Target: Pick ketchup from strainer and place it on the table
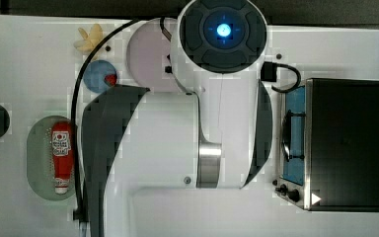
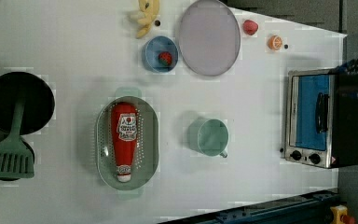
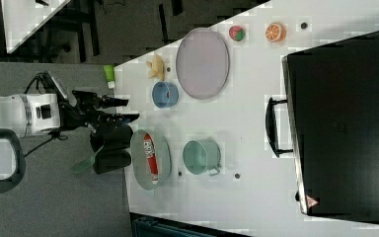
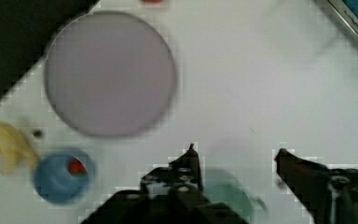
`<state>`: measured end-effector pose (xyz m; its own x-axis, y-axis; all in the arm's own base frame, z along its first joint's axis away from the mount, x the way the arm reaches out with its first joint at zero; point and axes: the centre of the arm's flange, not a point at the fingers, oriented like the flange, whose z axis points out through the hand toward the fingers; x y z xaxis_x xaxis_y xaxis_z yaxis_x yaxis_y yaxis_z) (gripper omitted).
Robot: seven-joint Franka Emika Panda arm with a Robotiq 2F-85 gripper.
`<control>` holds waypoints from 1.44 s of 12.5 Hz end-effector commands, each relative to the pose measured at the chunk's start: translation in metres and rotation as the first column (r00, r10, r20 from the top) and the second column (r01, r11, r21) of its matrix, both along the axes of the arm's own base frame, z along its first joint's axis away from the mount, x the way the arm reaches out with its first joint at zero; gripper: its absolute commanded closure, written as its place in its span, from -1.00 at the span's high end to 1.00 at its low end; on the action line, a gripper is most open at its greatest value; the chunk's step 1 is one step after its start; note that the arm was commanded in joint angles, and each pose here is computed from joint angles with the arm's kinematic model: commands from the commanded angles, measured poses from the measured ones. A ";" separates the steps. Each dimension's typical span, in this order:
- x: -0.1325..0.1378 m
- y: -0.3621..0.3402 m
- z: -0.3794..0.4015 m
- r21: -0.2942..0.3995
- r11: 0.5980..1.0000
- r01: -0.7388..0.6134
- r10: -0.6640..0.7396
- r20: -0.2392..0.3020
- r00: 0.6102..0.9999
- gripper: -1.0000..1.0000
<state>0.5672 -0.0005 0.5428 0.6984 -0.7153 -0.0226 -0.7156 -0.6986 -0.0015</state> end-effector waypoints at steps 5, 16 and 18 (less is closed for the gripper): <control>-0.074 0.079 0.036 -0.030 0.997 -0.072 0.072 -0.010 0.997 1.00; -0.118 0.343 -0.089 0.048 0.827 -0.560 0.562 -0.046 0.826 1.00; -0.131 0.366 -0.124 0.068 0.792 -0.606 0.609 -0.031 0.792 1.00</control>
<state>0.4363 0.3654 0.4109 0.9870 -0.0990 -0.1264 -0.1022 -0.9946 -0.0190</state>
